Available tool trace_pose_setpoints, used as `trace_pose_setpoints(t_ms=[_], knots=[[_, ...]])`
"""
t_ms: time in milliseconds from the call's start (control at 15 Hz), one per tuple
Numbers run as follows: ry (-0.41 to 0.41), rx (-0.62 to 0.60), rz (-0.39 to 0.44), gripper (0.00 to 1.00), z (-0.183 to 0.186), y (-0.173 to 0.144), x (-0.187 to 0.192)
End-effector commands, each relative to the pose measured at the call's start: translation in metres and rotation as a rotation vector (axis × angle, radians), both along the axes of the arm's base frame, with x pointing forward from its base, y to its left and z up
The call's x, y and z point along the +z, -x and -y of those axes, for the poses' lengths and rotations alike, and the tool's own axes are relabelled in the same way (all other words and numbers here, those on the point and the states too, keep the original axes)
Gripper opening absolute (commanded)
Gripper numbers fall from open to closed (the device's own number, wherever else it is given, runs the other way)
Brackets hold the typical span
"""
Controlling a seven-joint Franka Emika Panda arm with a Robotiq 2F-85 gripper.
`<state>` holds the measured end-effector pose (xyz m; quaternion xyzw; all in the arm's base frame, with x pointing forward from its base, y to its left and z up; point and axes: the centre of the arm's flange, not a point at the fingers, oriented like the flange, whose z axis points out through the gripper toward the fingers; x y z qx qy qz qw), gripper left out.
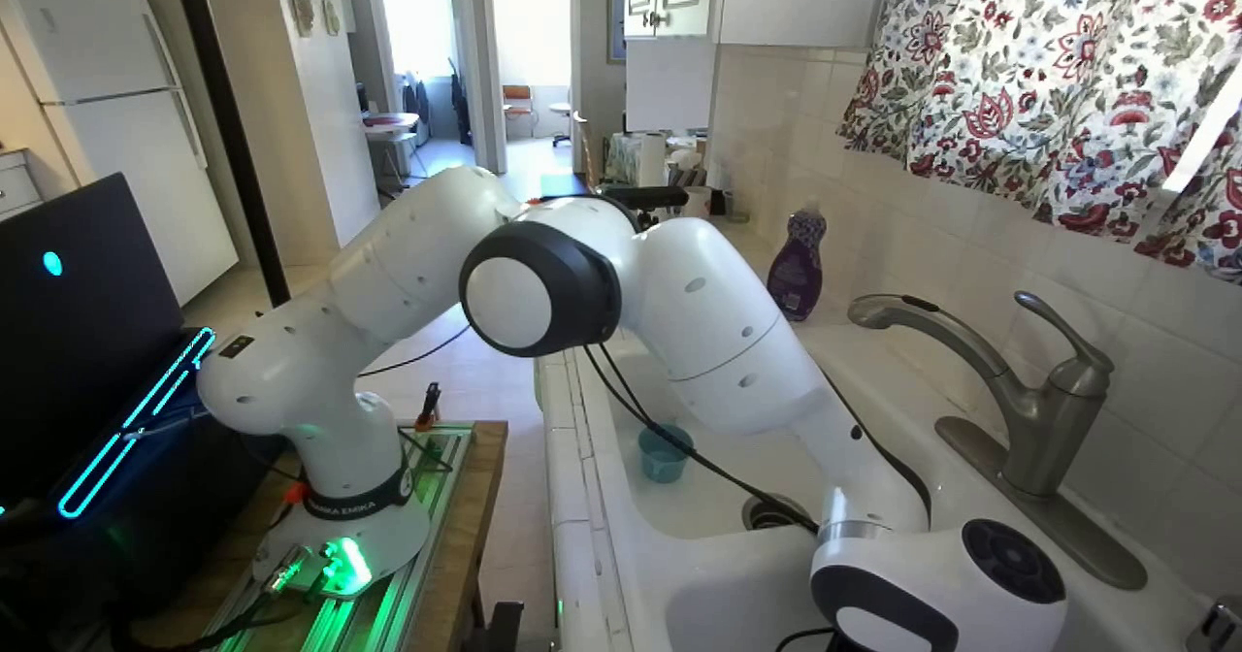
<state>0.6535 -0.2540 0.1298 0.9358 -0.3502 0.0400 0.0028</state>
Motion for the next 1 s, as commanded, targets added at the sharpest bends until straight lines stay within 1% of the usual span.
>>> trace_pose_setpoints(t_ms=[0,67,200,400,600,933], knots=[[-0.013,-0.019,0.030,0.05,-0.001,-0.005,-0.004],[-0.014,-0.018,0.033,0.01,-0.001,-0.005,-0.003],[-0.013,-0.018,0.033,0.05,-0.001,-0.005,-0.004],[-0.009,-0.017,0.032,0.05,-0.001,-0.005,0.002],[0.016,-0.007,0.029,0.05,-0.002,-0.005,0.020],[0.016,-0.010,0.021,0.05,-0.001,-0.008,0.051]])
